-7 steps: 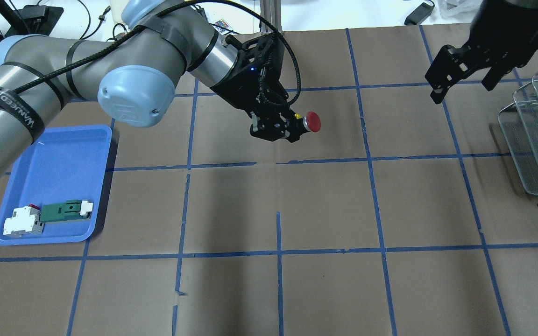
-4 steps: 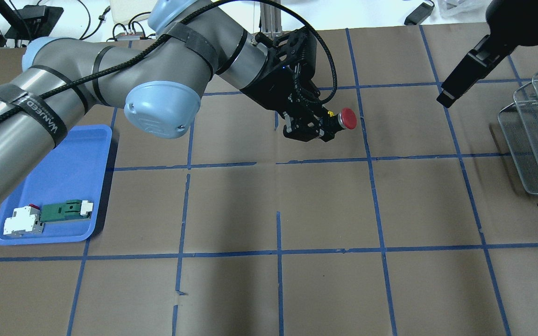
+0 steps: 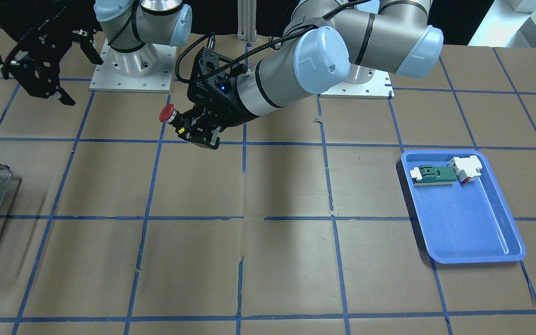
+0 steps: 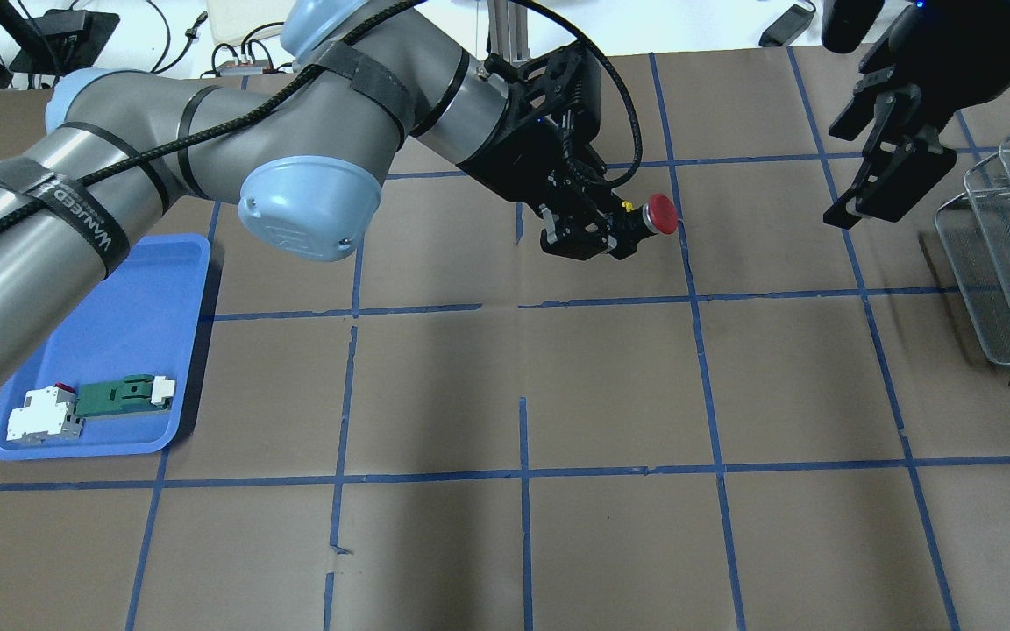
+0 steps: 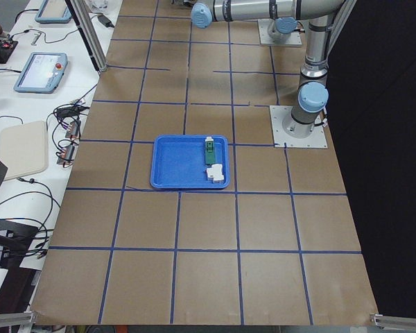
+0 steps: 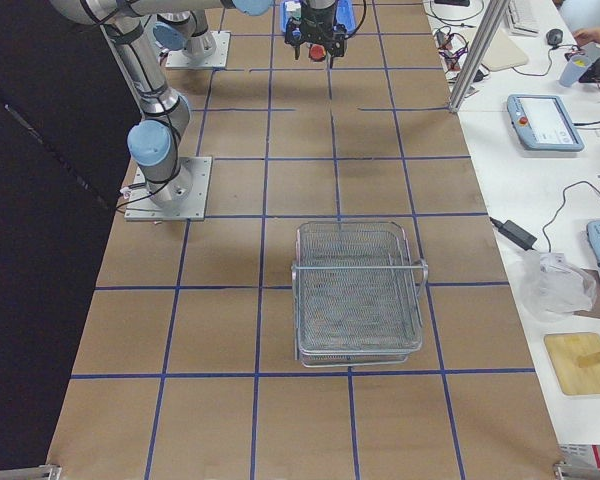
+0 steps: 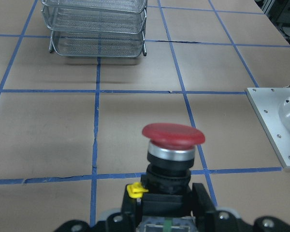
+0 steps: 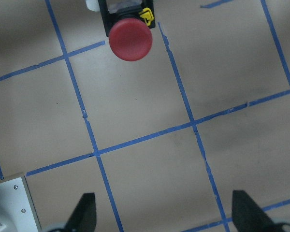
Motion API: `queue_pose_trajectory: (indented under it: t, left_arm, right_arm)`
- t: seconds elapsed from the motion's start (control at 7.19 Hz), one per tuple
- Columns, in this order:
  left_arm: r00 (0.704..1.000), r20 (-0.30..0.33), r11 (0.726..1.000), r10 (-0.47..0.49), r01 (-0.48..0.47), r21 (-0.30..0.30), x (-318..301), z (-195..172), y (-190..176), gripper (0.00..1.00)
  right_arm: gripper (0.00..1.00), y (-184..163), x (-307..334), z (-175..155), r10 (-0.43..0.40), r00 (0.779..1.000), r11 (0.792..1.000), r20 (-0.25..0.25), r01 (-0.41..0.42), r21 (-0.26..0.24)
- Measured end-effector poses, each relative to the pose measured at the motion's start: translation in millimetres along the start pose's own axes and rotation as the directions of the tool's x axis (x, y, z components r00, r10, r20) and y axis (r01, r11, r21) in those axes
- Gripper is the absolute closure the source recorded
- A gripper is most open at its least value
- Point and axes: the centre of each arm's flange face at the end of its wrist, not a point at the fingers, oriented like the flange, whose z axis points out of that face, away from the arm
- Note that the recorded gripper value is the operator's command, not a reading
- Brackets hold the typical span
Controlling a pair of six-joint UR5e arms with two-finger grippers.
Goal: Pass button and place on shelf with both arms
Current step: 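Hold the button with the left gripper while the right gripper approaches it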
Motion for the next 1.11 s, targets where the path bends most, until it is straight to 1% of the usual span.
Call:
queue_pose_trajectory:
  t: [0.14,0.28,0.42,0.56,0.7,0.83,0.97,1.11]
  left_arm:
    - [1.0,-0.003,1.0,0.001,-0.001,0.01,0.9,0.1,-1.1,1.0]
    - [1.0,-0.007,1.0,0.003,-0.003,0.029,2.7,-0.2,-3.5,1.0]
    - [1.0,-0.01,0.999,0.005,-0.004,0.041,4.2,-0.4,-5.6,1.0]
    - [1.0,-0.014,0.999,0.004,-0.003,0.046,5.5,0.8,-6.8,1.0]
    - [1.0,-0.021,0.998,0.003,-0.002,0.061,7.7,2.3,-8.3,1.0]
    - [1.0,-0.031,0.997,0.001,0.002,0.083,9.6,3.7,-9.4,1.0]
    - [0.999,-0.036,0.995,0.0,0.003,0.095,10.5,4.3,-10.0,1.0]
    - [0.999,-0.036,0.995,0.004,0.0,0.1,12.5,3.1,-11.4,1.0]
  right_arm:
    - [0.0,-5.3,-0.6,2.0,-0.068,0.998,0.996,0.004,0.068,0.055]
    - [0.0,-11.2,-1.5,4.3,-0.126,0.992,0.985,0.004,0.125,0.119]
    - [0.0,-16.1,-2.2,9.8,-0.186,0.982,0.967,0.002,0.183,0.18]
    - [0.0,-19.6,-3.1,18.9,-0.24,0.971,0.943,0.002,0.233,0.236]
    - [0.0,-22.3,-3.4,25.6,-0.277,0.961,0.922,-0.005,0.267,0.279]
    - [0.0,-24.5,-3.5,28.6,-0.306,0.952,0.904,-0.016,0.296,0.309]
    - [0.0,-25.4,-4.6,32.4,-0.317,0.948,0.894,-0.016,0.305,0.329]
    - [0.0,-24.8,-7.3,37.7,-0.319,0.948,0.891,-0.01,0.304,0.338]
